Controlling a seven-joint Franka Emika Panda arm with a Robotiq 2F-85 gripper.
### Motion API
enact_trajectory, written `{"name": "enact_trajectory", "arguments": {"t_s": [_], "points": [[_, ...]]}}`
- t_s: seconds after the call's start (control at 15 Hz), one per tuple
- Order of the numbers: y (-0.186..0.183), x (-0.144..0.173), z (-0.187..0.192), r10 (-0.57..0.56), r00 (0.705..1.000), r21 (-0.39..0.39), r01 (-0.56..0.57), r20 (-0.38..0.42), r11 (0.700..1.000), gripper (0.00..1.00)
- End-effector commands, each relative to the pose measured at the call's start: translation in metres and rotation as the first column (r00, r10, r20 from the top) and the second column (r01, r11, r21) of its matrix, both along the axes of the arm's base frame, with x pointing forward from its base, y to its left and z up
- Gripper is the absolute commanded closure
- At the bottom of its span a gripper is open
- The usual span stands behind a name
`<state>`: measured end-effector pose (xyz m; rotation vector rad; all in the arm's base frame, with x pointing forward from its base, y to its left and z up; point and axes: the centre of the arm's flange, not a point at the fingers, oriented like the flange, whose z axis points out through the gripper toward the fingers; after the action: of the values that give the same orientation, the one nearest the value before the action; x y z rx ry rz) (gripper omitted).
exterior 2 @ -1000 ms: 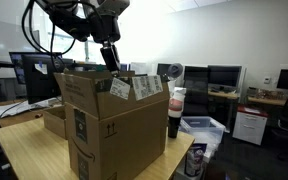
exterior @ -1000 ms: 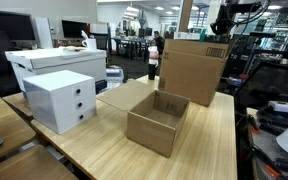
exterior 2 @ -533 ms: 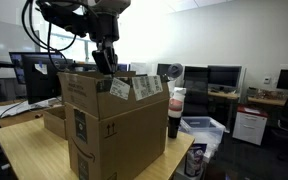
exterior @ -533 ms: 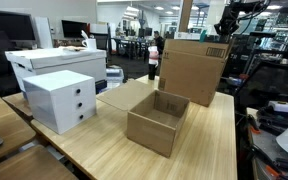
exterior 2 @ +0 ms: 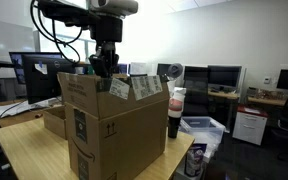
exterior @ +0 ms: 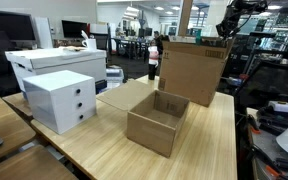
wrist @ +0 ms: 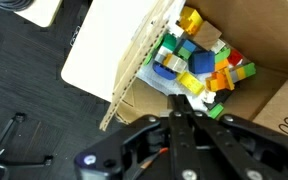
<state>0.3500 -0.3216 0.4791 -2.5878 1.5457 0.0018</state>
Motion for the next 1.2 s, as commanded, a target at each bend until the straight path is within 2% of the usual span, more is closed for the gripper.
{"name": "enact_trajectory", "arguments": {"t_s": [0.0, 0.33, 0.67, 1.13], "points": [[-0.012, 0.010, -0.001, 0.023, 1.000, 0.065, -0.023, -0.002, 0.998, 0.97], [-0.016, 0.016, -0.012, 0.034, 0.999, 0.063, -0.032, -0.025, 0.998, 0.97], [-0.015, 0.014, -0.022, 0.033, 0.999, 0.094, -0.030, -0.037, 0.995, 0.97], [0.000, 0.021, -0.011, 0.083, 0.996, 0.107, -0.079, -0.032, 0.991, 0.97]]}}
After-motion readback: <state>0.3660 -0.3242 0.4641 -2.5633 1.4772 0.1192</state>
